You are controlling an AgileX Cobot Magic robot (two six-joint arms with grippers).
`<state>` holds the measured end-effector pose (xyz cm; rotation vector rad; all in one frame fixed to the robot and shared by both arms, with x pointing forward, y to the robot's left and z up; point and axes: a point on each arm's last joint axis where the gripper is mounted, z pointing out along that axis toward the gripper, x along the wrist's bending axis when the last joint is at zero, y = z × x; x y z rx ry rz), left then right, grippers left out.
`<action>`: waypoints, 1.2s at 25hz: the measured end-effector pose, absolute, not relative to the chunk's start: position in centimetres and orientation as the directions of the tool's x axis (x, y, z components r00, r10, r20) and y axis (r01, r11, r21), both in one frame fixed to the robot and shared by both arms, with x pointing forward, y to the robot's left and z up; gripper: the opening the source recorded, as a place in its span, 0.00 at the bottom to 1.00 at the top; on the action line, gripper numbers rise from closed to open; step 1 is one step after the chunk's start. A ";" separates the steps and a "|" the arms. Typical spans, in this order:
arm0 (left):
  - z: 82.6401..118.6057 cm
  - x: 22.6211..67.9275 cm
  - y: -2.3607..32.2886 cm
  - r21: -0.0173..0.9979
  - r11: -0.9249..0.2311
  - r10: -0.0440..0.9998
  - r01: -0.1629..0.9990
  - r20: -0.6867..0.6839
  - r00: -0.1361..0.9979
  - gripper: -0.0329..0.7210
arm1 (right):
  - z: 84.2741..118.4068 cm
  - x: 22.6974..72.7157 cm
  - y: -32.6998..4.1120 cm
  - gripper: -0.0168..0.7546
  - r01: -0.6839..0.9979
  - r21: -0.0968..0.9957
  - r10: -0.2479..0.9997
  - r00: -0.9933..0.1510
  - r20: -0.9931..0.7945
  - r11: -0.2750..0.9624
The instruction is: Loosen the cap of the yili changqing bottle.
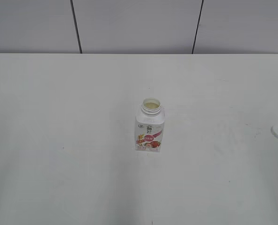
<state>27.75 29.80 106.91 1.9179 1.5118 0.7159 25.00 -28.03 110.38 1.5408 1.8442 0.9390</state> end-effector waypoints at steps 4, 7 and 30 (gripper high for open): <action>106.0 25.5 29.9 0.810 -0.161 0.968 0.564 0.017 0.252 0.74 | 108.2 22.7 -28.0 0.72 0.526 0.841 0.980 -0.196 -0.028 0.129; 105.9 24.3 30.0 0.865 -0.136 0.965 0.483 0.005 0.263 0.74 | 106.5 21.7 -27.9 0.72 0.493 0.859 0.979 -0.199 -0.045 0.140; 105.9 23.0 30.2 0.904 -0.070 0.984 0.422 -0.006 0.176 0.73 | 105.4 22.9 -28.4 0.72 0.452 0.877 0.982 -0.163 -0.098 0.163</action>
